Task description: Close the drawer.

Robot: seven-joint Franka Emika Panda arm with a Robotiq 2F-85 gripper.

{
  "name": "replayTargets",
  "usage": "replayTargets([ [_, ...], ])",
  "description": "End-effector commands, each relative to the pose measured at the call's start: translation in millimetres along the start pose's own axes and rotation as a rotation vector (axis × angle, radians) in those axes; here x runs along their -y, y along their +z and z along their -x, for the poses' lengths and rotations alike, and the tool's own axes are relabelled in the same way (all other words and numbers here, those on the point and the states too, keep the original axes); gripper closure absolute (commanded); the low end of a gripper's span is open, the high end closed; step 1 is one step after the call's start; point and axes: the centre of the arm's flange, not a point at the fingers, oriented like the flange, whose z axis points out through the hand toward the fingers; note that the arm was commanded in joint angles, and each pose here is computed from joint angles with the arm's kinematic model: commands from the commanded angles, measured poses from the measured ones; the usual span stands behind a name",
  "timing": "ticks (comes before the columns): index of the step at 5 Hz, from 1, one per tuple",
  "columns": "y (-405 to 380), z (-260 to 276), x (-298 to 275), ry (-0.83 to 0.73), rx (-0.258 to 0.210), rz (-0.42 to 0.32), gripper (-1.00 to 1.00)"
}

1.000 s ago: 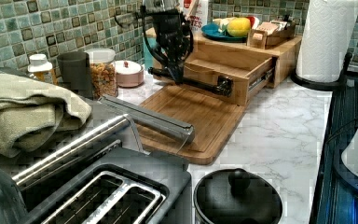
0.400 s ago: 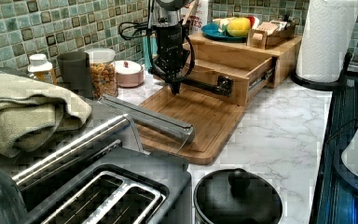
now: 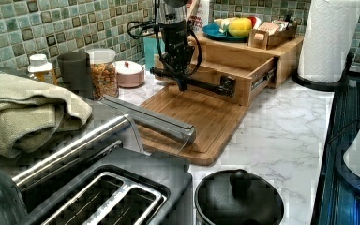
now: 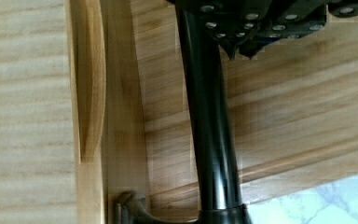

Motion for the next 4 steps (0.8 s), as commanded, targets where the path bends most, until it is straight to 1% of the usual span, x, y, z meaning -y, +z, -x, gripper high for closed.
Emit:
replayTargets([
  [1,-46,-22,-146,0.018,-0.084,-0.003,1.0],
  [2,-48,-23,-214,0.028,-0.022,-0.002,1.0],
  [3,-46,-12,-286,0.032,-0.036,0.009,1.0],
  [4,-29,-8,-344,-0.013,-0.099,-0.033,1.0],
])
